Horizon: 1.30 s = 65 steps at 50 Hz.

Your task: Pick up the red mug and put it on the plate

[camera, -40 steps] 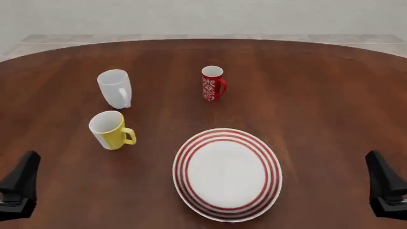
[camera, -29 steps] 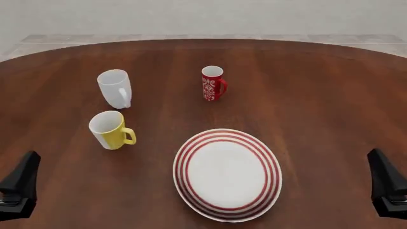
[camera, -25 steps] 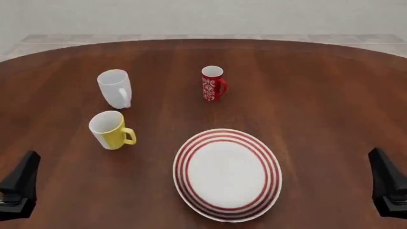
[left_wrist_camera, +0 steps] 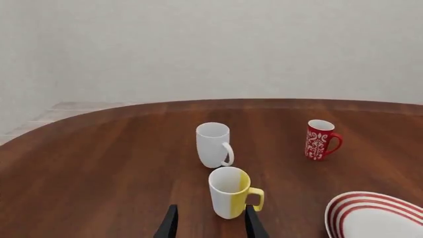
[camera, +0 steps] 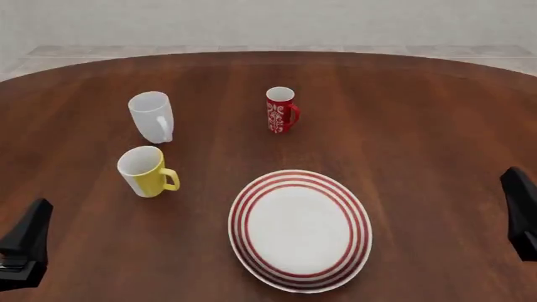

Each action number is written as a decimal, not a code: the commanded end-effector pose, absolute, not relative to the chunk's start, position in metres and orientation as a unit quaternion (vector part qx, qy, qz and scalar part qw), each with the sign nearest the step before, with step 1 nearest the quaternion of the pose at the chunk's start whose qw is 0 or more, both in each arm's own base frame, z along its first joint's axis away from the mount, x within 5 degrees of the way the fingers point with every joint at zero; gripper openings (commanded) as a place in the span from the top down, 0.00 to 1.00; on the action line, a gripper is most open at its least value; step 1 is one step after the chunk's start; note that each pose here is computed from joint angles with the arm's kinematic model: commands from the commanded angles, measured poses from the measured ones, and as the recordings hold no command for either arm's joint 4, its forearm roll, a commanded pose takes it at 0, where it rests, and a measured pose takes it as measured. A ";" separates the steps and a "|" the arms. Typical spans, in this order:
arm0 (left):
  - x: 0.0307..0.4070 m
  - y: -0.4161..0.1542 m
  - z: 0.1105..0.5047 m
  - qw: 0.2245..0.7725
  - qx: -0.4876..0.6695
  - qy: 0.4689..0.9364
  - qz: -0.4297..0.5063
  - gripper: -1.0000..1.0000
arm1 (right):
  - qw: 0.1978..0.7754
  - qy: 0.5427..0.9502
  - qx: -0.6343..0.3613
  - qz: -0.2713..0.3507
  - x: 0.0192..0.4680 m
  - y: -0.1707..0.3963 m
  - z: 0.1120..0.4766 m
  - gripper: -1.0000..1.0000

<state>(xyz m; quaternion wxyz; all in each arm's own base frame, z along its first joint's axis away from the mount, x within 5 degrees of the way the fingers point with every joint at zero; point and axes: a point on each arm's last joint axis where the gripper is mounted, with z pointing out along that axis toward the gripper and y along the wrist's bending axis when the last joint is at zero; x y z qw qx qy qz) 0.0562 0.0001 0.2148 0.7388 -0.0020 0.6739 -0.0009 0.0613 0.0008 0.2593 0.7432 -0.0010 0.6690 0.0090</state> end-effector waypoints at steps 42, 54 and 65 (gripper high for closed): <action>0.056 0.000 0.215 0.742 0.004 0.671 -0.001 0.00 | 0.681 0.723 -0.113 0.030 0.226 0.046 0.433 0.00; 0.056 -0.001 0.215 0.743 0.010 0.670 0.001 0.00 | 0.651 0.743 -0.148 0.047 0.278 0.077 0.435 0.00; 0.056 -0.001 0.214 0.741 0.008 0.671 -0.001 0.00 | 0.627 0.759 -0.172 0.037 0.313 0.090 0.424 0.00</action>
